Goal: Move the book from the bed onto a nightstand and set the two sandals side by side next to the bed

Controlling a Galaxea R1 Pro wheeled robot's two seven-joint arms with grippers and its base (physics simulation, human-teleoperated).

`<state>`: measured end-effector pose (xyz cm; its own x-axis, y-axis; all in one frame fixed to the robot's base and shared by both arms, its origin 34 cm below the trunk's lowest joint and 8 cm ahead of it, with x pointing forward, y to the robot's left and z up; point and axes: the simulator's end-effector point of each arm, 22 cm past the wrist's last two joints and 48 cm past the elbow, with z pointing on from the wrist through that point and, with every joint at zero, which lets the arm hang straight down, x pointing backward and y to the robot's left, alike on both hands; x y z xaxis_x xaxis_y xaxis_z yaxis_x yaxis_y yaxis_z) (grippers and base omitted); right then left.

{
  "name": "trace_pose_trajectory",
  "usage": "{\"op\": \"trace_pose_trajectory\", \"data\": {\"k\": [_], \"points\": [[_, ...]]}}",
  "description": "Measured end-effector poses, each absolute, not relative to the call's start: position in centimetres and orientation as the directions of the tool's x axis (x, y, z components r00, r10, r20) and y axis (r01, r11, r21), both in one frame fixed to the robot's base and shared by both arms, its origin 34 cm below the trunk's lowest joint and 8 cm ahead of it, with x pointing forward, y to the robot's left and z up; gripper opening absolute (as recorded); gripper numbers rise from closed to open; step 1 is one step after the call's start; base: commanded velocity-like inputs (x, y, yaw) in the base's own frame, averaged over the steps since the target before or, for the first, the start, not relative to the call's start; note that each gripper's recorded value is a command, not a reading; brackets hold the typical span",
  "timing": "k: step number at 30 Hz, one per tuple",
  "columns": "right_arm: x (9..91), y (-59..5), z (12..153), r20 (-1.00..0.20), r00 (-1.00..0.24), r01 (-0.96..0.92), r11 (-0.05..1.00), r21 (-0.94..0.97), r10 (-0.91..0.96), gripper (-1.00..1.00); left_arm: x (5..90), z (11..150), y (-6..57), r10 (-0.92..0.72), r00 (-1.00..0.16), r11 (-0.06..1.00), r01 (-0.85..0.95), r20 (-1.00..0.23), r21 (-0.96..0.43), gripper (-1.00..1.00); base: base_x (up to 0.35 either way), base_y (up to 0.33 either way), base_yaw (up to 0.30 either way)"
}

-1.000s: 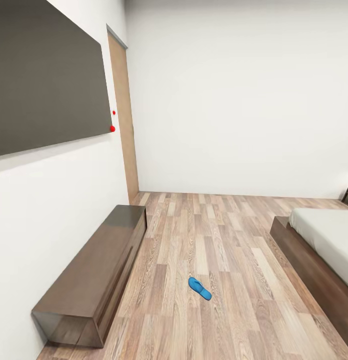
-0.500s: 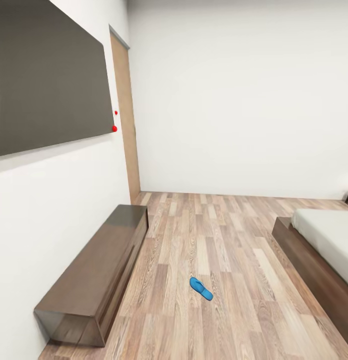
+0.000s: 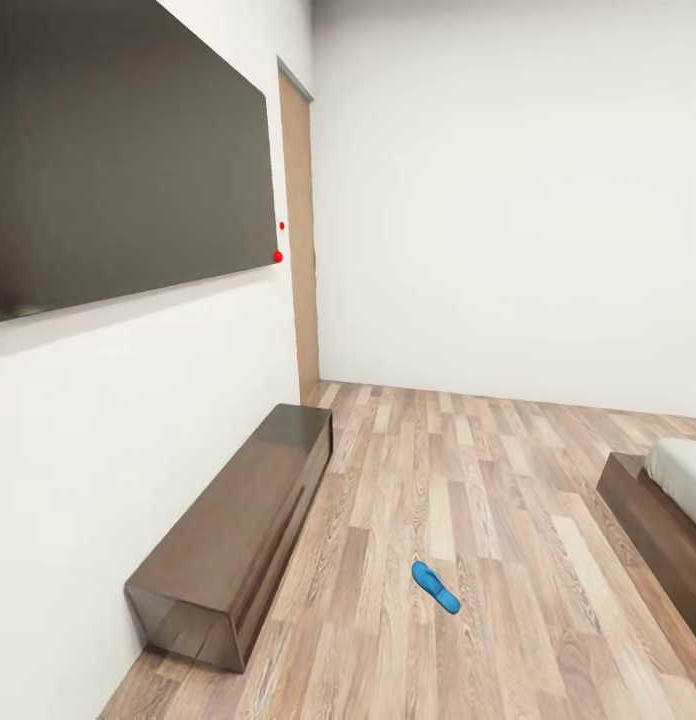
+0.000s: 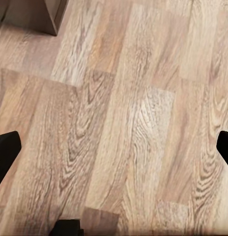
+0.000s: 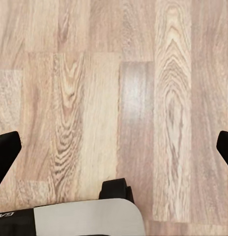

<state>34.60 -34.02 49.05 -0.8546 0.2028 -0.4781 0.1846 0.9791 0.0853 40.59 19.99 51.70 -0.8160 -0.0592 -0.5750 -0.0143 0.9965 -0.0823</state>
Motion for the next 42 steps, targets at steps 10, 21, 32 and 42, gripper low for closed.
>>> {"op": "trace_pose_trajectory", "data": {"k": [10, 21, 32, 42], "points": [[34.60, -33.89, 49.04, -0.478, -0.855, 0.185, 0.979, 0.087, 0.204, 1.00, 40.55, 51.68, 19.90, -0.060, -0.817, 0.996, -0.014, -0.574, -0.083, 1.00, 0.000, 0.000, 0.289], [34.64, -33.80, 49.03, -0.478, -0.854, 0.185, 0.979, 0.088, 0.205, 1.00, 40.55, 51.68, 19.86, -0.059, -0.817, 0.996, -0.013, -0.574, -0.083, 1.00, 0.000, 0.000, 0.289], [34.63, -33.71, 49.01, -0.477, -0.855, 0.183, 0.979, 0.087, 0.202, 1.00, 40.53, 51.67, 19.81, -0.058, -0.817, 0.996, -0.012, -0.573, -0.084, 1.00, 0.000, 0.000, 0.289], [34.61, -33.70, 49.00, -0.477, -0.856, 0.181, 0.980, 0.085, 0.200, 1.00, 40.53, 51.67, 19.72, -0.058, -0.817, 0.996, -0.012, -0.573, -0.085, 1.00, 0.000, 0.000, 0.290]]}}
